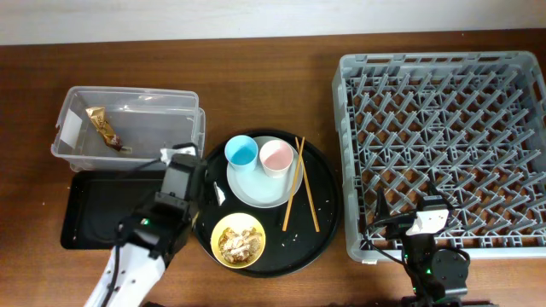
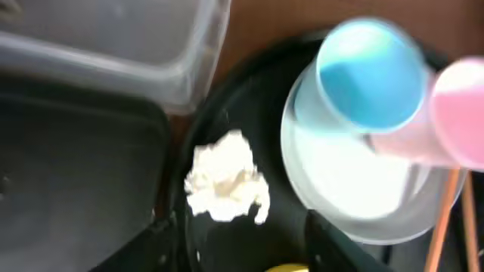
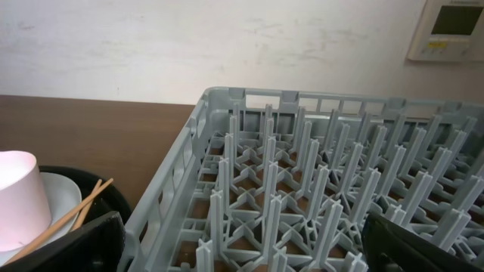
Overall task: Sort waste into correct bins and load items into the dishwasher rack
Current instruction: 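Carry the tissue with the left gripper and release it into the clear bin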
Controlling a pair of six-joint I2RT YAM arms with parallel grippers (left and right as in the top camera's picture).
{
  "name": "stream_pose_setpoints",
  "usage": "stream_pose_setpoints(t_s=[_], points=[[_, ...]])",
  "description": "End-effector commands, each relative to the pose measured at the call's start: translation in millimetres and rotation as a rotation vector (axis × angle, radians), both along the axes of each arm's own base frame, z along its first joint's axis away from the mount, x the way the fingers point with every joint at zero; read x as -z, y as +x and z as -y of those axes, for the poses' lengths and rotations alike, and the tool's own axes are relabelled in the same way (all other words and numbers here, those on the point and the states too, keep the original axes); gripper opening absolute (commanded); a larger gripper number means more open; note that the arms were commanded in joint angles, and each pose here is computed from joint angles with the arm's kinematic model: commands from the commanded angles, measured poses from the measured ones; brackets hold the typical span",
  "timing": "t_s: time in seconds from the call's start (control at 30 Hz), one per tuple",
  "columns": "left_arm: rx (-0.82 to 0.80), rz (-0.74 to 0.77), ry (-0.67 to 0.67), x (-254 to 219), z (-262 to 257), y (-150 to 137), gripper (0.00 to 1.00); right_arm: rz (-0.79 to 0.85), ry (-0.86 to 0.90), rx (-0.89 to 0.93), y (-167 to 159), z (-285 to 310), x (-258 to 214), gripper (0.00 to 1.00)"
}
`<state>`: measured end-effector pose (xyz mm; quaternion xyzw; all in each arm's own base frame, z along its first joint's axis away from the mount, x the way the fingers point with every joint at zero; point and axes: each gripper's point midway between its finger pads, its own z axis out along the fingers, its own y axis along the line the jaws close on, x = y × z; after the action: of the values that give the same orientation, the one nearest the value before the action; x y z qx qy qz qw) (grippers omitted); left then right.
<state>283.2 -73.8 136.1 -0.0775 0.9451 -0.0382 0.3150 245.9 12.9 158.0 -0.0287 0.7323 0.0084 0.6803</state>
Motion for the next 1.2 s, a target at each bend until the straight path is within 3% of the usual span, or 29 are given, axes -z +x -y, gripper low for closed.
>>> stream_pose_setpoints(t_s=[0.0, 0.13, 0.17, 0.37, 0.5, 0.63, 0.67, 0.73, 0.77, 0.83, 0.93, 0.97, 1.13, 1.17], points=[[0.01, -0.151, -0.034, 36, 12, -6, 0.74, -0.005, 0.003, 0.001, 0, 0, 2, 0.98], [0.006, -0.31, 0.03, 93, 13, -2, 0.87, -0.005, 0.003, 0.001, 0, 0, 2, 0.98], [0.034, -0.312, 0.048, 103, 15, 4, 0.94, -0.005, 0.003, 0.001, 0, 0, 2, 0.98], [0.007, -0.26, 0.088, 109, 11, 21, 0.94, -0.005, 0.003, 0.001, 0, 0, 2, 0.98], [0.006, -0.276, 0.095, 115, 10, 20, 0.85, -0.005, 0.003, 0.002, 0, 0, 2, 0.98], [0.006, -0.294, 0.102, 121, 9, 18, 0.84, -0.005, 0.003, 0.001, 0, 0, 2, 0.98], [0.006, -0.295, 0.102, 121, 10, 18, 0.78, -0.005, 0.003, 0.001, 0, 0, 2, 0.98], [0.006, -0.295, 0.102, 121, 9, 18, 0.54, -0.005, 0.003, 0.002, 0, 0, 2, 0.98], [0.007, -0.295, 0.102, 121, 10, 18, 0.36, -0.005, 0.003, 0.001, 0, 0, 2, 0.98], [0.007, -0.295, 0.102, 121, 10, 18, 0.22, -0.005, 0.003, 0.002, 0, 0, 2, 0.98], [0.007, -0.251, 0.086, 107, 11, 23, 0.12, -0.005, 0.003, 0.001, 0, 0, 2, 0.98], [0.008, -0.189, 0.061, 87, 14, 30, 0.02, -0.005, 0.003, 0.001, 0, 0, 2, 0.98], [0.046, 0.085, 0.009, -5, 15, 39, 0.0, -0.005, 0.003, 0.002, 0, 0, 2, 0.98], [0.018, 0.205, 0.047, -45, 3, 44, 0.01, -0.005, 0.003, 0.001, 0, 0, 2, 0.98]])
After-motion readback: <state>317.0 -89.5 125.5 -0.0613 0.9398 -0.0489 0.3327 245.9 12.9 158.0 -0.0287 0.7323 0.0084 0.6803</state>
